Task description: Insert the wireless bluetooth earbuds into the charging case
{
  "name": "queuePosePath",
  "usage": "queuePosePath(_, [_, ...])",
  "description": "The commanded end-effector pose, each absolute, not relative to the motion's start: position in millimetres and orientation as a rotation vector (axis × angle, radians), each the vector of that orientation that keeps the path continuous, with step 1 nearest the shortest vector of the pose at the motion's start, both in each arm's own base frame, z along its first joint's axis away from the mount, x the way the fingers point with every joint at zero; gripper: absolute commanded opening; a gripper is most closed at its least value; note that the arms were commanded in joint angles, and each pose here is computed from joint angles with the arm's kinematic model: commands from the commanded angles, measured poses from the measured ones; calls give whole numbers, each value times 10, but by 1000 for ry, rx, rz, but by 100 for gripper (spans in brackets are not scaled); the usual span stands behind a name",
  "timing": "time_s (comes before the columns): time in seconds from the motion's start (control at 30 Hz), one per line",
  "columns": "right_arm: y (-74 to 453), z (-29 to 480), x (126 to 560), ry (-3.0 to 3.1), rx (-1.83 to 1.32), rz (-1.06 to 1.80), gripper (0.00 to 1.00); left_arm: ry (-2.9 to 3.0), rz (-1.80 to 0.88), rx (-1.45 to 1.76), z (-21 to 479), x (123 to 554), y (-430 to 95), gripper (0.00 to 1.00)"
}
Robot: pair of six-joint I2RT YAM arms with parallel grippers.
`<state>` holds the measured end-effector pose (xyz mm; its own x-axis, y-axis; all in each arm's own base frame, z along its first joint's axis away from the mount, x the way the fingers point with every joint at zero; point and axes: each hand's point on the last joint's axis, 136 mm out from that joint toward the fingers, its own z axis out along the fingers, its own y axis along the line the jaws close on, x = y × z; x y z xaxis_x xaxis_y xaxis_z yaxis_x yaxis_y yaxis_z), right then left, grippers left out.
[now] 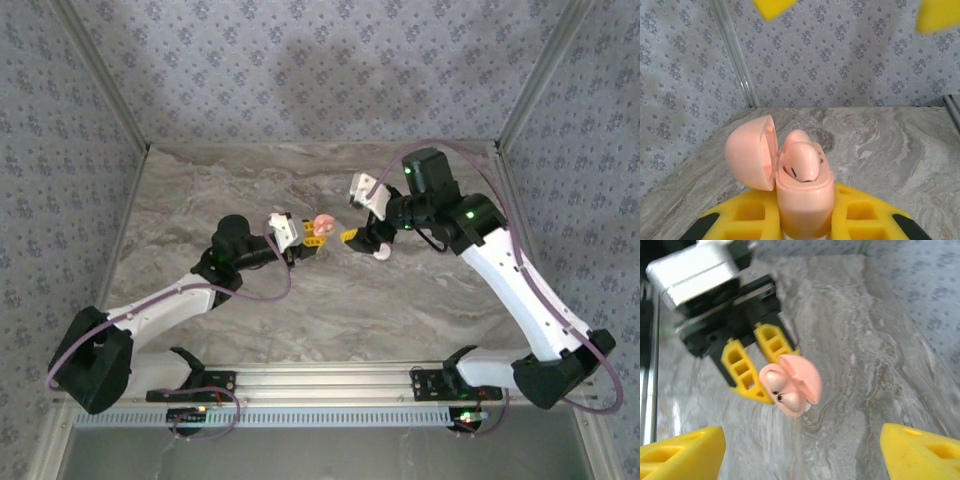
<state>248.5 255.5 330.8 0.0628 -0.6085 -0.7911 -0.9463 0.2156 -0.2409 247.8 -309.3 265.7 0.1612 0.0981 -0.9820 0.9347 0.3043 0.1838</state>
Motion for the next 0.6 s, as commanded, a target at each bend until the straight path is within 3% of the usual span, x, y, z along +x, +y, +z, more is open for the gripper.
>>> queuePosePath(0.0, [2606, 3112, 2403, 1485, -1800, 370, 83, 1162, -808, 1121, 2973, 2386, -3099, 10])
queuePosePath(0.33, [2890, 2954, 2500, 1440, -1877, 429, 83, 1150, -808, 1131, 3005, 2355, -3093, 10])
queuePosePath(0.57, [2850, 2977, 2289, 1436, -1918, 514, 70, 1180, -784, 1108, 2978, 2427, -3081, 10])
